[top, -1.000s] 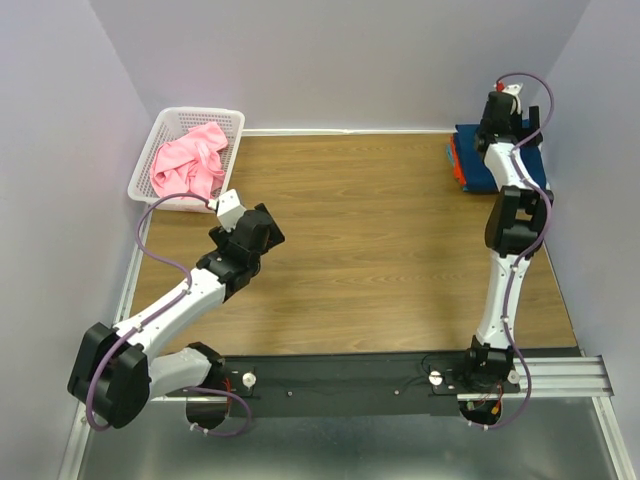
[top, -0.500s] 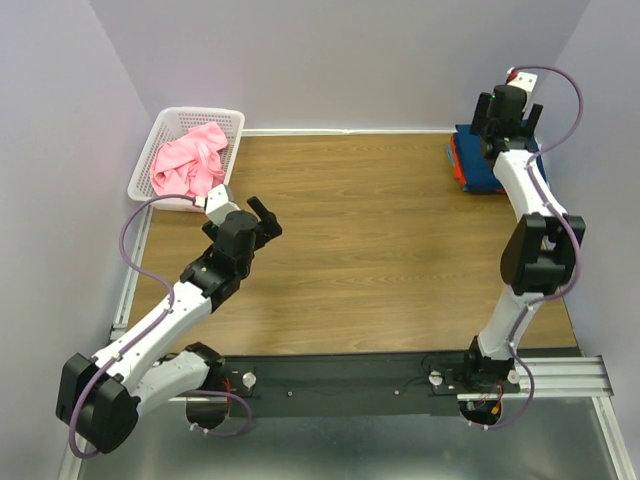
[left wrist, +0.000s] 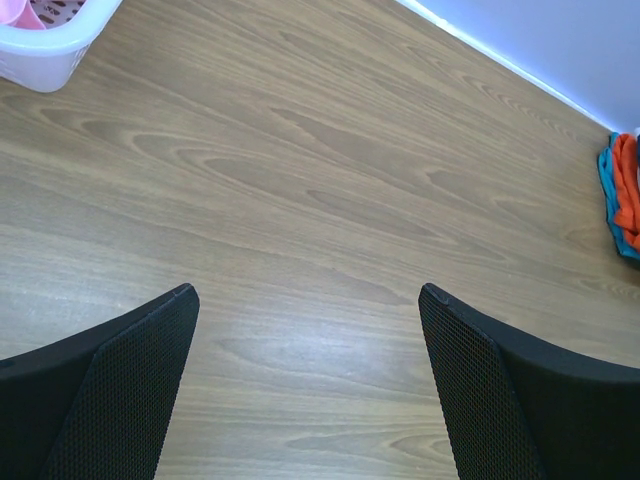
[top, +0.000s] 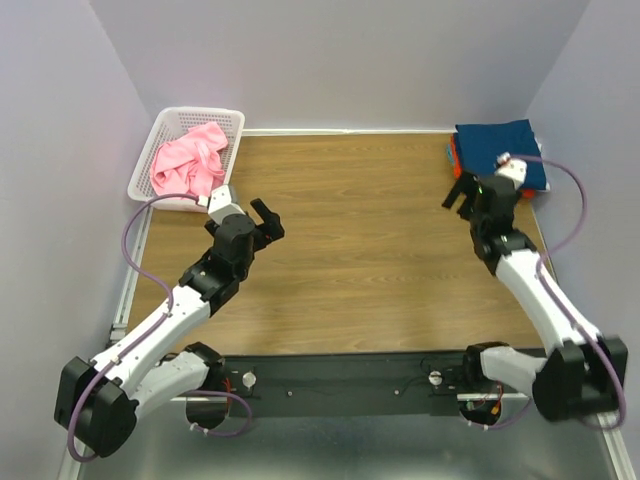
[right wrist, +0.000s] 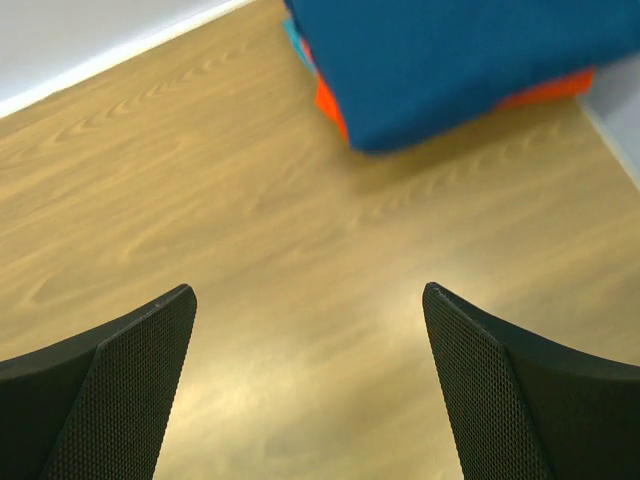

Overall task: Fold and stack the t-shirts
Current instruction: Reset both grippers

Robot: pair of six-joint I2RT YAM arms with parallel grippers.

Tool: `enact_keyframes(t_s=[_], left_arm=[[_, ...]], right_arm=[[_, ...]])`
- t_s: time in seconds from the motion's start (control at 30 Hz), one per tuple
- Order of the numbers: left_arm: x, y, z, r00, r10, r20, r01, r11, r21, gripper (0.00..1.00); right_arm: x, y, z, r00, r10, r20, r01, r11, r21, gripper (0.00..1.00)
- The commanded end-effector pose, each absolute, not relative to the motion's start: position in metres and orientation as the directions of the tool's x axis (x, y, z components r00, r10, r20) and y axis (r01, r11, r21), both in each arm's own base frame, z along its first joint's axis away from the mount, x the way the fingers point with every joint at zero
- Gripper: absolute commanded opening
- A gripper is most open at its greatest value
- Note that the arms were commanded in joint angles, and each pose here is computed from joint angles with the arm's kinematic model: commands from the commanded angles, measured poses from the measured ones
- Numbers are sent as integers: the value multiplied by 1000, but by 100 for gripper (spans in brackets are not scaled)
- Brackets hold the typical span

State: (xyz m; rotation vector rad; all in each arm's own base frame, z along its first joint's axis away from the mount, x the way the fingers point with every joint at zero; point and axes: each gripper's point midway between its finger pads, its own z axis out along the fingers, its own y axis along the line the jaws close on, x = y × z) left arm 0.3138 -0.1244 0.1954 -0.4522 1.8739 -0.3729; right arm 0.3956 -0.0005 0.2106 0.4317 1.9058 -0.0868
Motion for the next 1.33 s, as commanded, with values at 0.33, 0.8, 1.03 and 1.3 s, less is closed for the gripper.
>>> enact_keyframes(t_s=[0.33, 0.8, 1.03, 1.3], left_arm=[[301, -109, 196, -225, -527, -819, -120, 850, -513, 98], [283, -94, 180, -206, -589, -782, -177, 808, -562, 98], [280, -88, 180, -189, -594, -782, -197, 803, -563, 98], [278, -83, 180, -183, -588, -788, -215, 806, -552, 98]], right_arm=[[283, 27, 171, -203, 507, -838, 189, 860, 475, 100], [283, 40, 152, -269, 580, -769, 200, 815, 544, 100], [280, 43, 153, -271, 576, -772, 181, 818, 546, 100], [280, 42, 156, -258, 580, -773, 177, 815, 552, 100]])
